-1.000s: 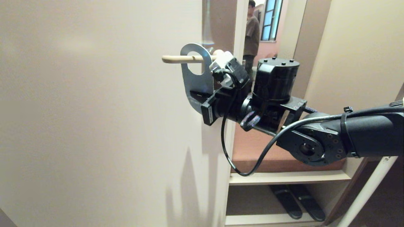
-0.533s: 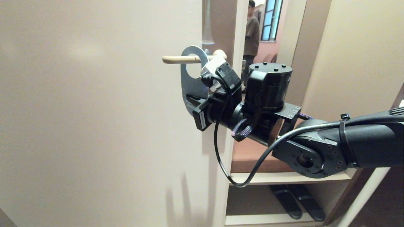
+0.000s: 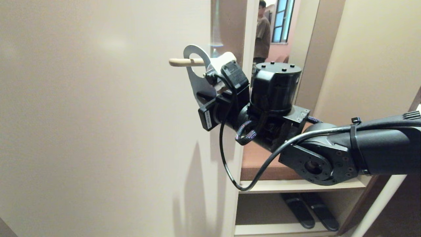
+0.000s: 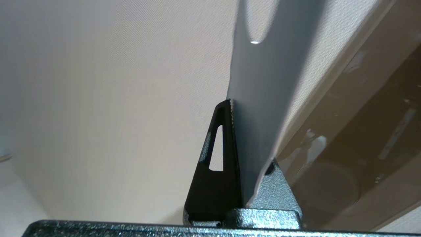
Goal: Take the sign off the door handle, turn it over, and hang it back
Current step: Take down the sign
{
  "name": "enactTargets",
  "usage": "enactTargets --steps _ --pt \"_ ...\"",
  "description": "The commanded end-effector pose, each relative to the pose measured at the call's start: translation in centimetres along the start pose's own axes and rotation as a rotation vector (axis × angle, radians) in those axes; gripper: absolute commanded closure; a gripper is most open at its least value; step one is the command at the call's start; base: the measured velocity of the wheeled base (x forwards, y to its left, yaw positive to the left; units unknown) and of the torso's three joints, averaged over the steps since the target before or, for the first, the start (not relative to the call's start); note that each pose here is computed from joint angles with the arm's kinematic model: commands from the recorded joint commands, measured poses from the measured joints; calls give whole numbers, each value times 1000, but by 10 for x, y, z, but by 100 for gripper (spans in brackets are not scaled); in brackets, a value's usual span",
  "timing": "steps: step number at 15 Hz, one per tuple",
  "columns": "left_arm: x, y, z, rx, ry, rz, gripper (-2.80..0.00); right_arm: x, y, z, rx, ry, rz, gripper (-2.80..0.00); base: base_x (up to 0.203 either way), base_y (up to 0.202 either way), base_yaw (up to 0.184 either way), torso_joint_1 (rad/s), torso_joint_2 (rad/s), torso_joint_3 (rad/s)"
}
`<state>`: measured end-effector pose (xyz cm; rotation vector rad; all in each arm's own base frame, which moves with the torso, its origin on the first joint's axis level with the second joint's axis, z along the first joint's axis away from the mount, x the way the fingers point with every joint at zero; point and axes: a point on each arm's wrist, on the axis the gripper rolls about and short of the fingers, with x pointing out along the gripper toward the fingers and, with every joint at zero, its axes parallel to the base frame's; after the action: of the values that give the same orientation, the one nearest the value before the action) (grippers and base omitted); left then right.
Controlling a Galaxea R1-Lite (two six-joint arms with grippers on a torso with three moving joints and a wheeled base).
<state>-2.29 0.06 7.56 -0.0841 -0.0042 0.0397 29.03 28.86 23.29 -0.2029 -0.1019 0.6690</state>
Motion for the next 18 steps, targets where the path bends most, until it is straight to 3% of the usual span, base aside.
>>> enactTargets --steps 1,18 --pt "0 0 0 -2 1 0 0 5 3 2 0 -12 -9 0 0 0 0 0 0 0" --pt "0 0 0 0 1 0 0 25 15 -7 5 19 -161 0 0 0 0 0 0 0"
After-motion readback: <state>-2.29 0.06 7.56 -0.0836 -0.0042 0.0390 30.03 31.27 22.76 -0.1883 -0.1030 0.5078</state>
